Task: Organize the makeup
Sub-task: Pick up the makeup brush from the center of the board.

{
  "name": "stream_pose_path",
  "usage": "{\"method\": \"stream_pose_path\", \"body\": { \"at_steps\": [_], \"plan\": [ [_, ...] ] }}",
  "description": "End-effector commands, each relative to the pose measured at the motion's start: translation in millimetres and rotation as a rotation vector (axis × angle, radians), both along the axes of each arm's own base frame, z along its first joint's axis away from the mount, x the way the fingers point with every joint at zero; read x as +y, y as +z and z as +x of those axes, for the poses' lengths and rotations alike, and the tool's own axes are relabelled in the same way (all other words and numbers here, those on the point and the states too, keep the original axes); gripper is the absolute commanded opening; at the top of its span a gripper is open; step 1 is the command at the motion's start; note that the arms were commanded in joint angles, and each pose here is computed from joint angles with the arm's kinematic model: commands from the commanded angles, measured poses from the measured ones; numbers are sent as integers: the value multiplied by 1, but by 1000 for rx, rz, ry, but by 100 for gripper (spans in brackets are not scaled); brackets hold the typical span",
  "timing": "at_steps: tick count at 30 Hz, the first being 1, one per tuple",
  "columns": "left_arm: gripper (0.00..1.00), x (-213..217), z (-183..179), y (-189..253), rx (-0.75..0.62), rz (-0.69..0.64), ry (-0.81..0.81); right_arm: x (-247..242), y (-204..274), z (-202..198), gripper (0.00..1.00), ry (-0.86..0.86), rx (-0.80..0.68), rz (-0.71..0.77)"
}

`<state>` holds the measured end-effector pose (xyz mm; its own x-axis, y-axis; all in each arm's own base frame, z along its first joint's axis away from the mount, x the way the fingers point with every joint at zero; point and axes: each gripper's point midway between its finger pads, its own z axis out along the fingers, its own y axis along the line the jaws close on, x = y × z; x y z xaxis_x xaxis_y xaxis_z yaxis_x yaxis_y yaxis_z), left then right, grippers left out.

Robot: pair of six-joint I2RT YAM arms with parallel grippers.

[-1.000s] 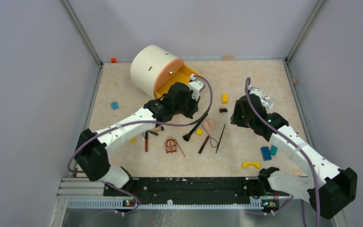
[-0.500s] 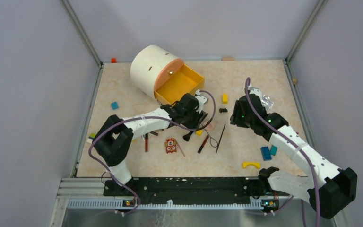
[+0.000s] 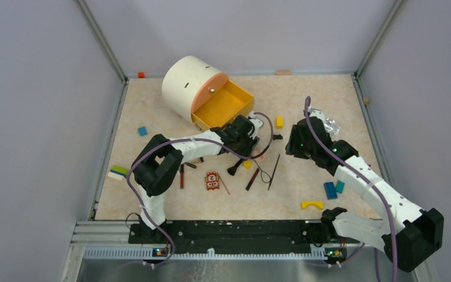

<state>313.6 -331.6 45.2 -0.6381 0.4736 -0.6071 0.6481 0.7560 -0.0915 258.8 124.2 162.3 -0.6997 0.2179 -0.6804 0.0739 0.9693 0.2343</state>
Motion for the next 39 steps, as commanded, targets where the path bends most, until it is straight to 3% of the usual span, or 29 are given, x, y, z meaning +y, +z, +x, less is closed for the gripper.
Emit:
{"method": "stream_pose_path", "body": {
  "at_steps": [1,17,25,26,31,39],
  "plan": [
    [52,-1,13,0,-31,-4,7,2,8,3,44,12,-26,19],
    [45,9,-4,-39,55,41,-8,4,6,4,44,19,-20,20],
    [5,5,-5,-34,59,21,-21,2,7,3,44,14,-24,17],
    [1,5,-5,-31,55,19,-20,2,7,3,44,13,-25,16],
    [0,0,1,0,19,-12,-25,1,7,3,44,10,-26,13],
    [0,-19,7,107,-101,-172,-59,-7,11,2,44,-9,-43,-9]
  ]
}}
